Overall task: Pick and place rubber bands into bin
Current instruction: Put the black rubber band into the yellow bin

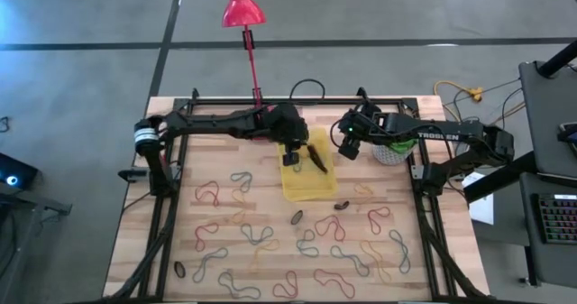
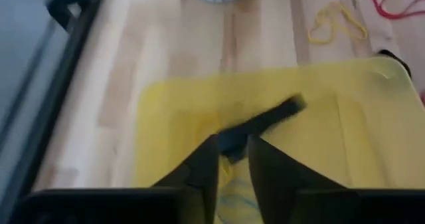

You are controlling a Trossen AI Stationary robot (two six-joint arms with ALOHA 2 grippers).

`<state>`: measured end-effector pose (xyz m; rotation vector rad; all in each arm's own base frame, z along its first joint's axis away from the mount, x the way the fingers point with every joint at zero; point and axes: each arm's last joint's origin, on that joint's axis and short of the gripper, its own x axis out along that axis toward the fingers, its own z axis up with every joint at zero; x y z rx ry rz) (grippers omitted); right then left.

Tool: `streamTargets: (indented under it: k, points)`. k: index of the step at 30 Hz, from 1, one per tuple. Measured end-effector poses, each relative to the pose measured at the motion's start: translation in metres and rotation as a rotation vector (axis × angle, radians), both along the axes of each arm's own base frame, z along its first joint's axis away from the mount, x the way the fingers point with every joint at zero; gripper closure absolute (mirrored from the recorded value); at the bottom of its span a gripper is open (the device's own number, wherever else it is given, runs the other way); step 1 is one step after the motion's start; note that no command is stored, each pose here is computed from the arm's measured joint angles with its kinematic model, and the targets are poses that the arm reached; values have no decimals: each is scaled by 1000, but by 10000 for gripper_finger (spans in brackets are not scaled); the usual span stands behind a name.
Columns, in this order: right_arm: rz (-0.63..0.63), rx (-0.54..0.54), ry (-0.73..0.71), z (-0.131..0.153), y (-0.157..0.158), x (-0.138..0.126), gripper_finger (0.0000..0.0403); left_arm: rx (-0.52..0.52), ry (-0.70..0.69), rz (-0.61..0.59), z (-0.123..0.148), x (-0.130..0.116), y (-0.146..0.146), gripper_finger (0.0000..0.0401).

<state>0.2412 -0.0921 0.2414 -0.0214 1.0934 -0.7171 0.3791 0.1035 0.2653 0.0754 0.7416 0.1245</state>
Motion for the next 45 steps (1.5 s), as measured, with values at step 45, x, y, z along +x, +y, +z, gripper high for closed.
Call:
streamTargets:
  k: [45]
  points:
    - [687, 367, 93, -86, 158, -5, 177, -67, 235, 82, -9, -175, -56, 251]
